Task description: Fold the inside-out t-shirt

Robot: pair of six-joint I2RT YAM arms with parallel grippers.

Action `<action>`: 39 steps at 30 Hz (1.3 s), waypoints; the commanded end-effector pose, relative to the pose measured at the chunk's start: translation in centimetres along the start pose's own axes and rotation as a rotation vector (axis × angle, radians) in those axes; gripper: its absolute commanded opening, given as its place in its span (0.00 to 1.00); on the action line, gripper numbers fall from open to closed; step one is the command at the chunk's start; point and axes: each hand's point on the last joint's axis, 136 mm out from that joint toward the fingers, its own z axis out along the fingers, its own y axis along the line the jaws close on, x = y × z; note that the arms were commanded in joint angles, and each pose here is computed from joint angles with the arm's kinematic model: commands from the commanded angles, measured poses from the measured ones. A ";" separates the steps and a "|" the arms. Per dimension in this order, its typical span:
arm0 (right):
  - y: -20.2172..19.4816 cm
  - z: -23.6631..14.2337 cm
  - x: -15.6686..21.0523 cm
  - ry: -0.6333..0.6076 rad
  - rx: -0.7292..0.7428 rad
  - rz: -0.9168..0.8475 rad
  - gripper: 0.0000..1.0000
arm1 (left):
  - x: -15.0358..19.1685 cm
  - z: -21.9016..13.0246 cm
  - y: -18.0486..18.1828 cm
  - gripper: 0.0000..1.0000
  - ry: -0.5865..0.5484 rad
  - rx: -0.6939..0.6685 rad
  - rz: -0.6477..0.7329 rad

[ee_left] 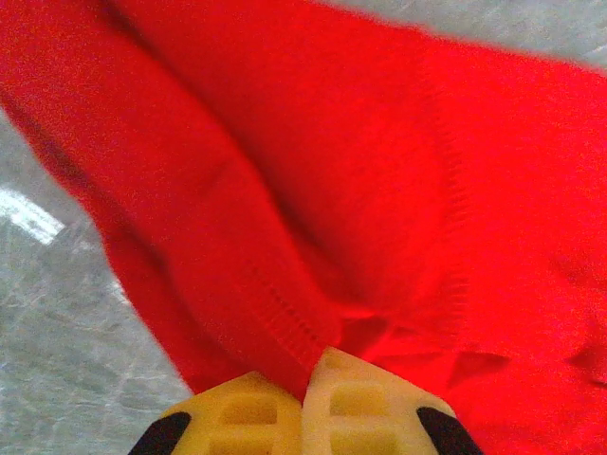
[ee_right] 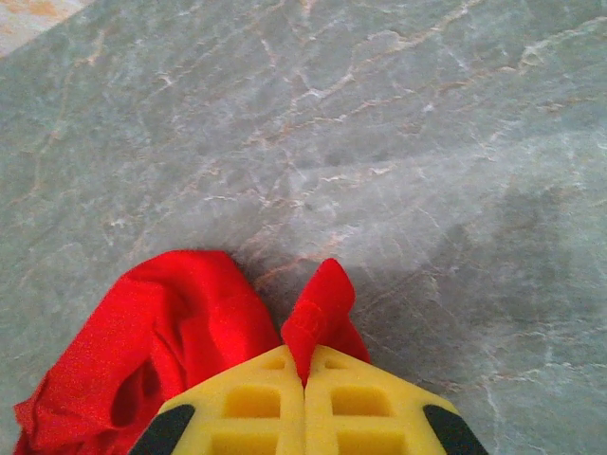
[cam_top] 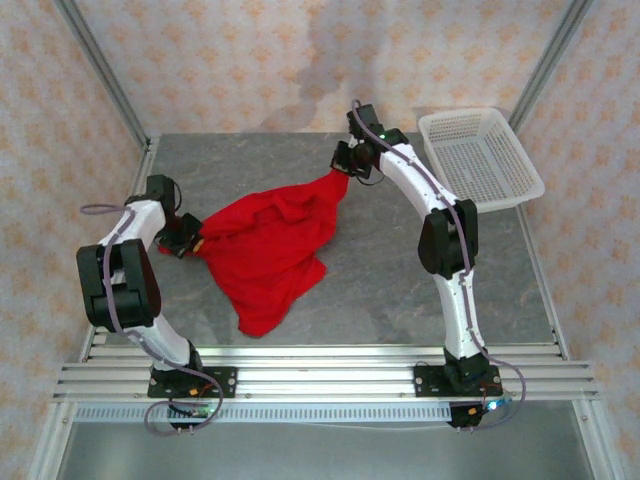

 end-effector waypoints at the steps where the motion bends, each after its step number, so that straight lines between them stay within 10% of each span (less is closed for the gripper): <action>1: -0.7 -5.1 -2.0 -0.106 0.075 0.008 0.00 | -2.0 -5.6 -3.7 0.00 -0.113 0.138 -0.007; 10: -3.7 -18.1 -6.2 -0.345 0.121 0.107 0.00 | -4.7 -29.1 -8.9 0.00 -0.584 0.545 -0.162; 16: 1.1 -32.8 -7.9 -0.636 -0.057 -0.058 0.00 | -2.9 -42.1 -8.8 0.00 -0.822 0.723 -0.170; 28: 5.4 -63.6 1.6 -1.345 -0.287 -0.300 0.00 | 7.6 -64.5 -4.0 0.00 -1.344 1.100 -0.004; 34: 4.5 -69.9 4.3 -1.513 -0.335 -0.229 0.00 | 9.9 -67.7 -0.8 0.00 -1.476 1.128 -0.057; 39: 5.0 -65.0 0.2 -1.383 -0.273 -0.204 0.00 | 6.8 -63.6 -3.9 0.00 -1.342 1.067 -0.025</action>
